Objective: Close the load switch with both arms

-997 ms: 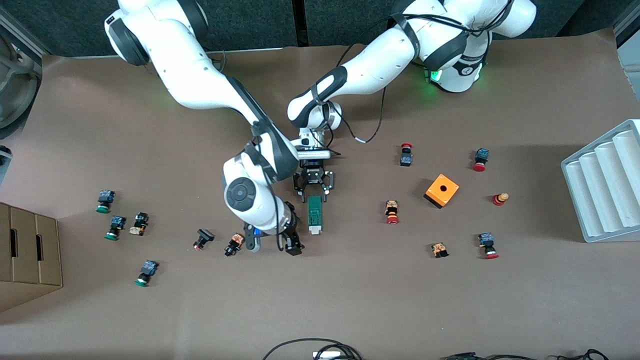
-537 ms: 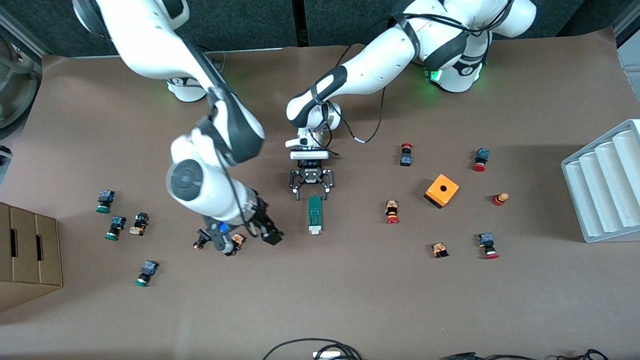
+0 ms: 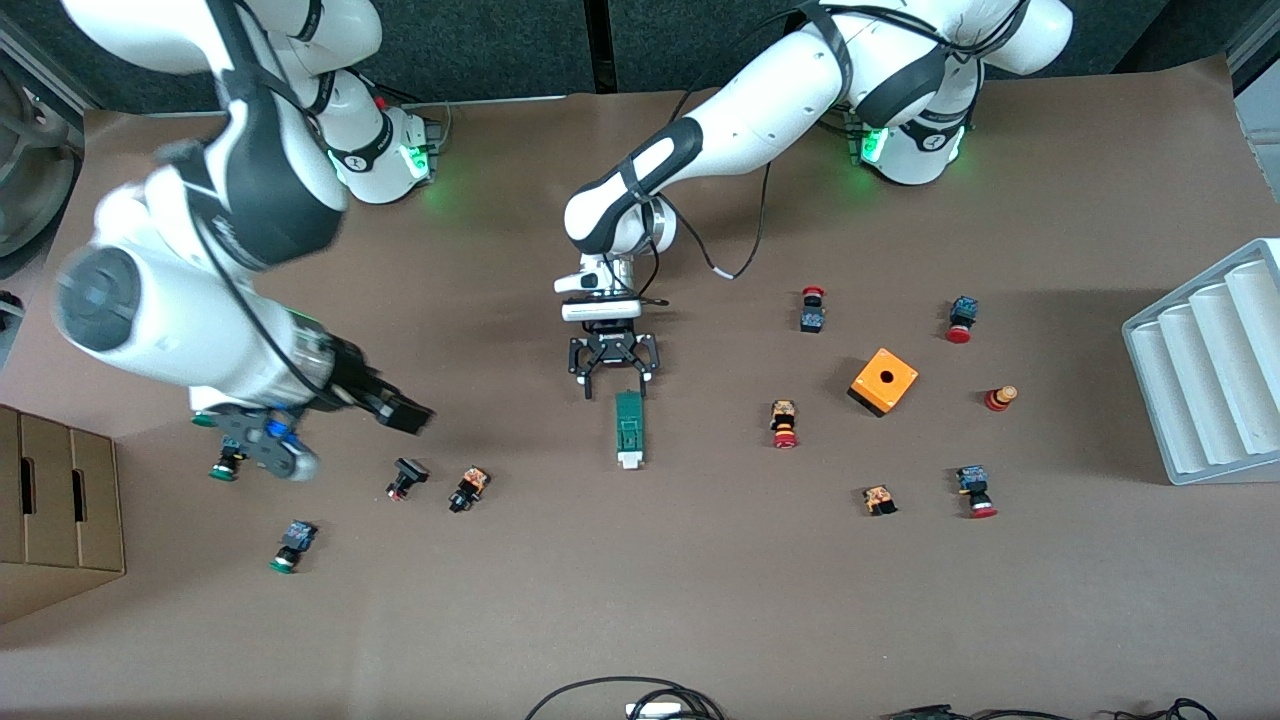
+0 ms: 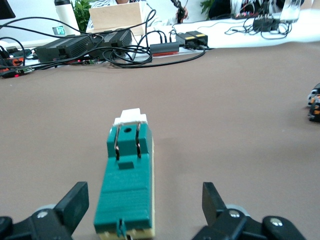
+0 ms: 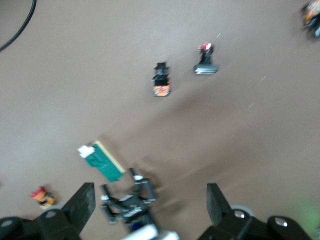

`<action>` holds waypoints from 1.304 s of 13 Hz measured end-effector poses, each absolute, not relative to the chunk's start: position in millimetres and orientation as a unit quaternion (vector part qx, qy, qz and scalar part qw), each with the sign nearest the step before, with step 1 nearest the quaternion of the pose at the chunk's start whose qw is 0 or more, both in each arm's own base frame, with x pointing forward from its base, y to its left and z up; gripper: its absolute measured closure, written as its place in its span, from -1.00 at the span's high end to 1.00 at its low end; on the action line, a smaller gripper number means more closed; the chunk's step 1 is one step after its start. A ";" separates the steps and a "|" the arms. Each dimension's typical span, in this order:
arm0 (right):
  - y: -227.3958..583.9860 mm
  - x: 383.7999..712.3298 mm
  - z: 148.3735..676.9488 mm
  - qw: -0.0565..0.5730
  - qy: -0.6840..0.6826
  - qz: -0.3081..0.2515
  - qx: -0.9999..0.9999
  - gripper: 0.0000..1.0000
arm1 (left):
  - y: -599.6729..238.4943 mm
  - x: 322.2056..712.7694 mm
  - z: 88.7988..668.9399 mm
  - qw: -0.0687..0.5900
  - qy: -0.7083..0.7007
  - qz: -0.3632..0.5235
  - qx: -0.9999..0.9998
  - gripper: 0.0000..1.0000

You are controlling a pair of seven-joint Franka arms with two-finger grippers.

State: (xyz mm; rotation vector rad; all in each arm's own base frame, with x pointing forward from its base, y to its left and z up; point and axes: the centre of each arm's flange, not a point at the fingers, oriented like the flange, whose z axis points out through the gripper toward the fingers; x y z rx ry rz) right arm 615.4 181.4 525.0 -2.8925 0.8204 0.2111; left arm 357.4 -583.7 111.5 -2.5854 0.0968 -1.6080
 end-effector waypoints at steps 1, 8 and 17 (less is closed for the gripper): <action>164.8 605.1 535.1 0.059 0.238 0.069 -0.967 1.00 | -584.1 360.9 119.4 0.051 0.041 -0.517 -0.854 1.00; -11.9 521.3 622.4 0.065 0.068 0.039 -0.995 1.00 | -553.6 397.0 201.7 0.040 0.122 -0.424 -0.897 1.00; -71.7 523.9 598.4 0.019 0.008 0.015 -1.000 1.00 | -544.8 416.2 270.7 0.058 0.156 -0.313 -0.935 1.00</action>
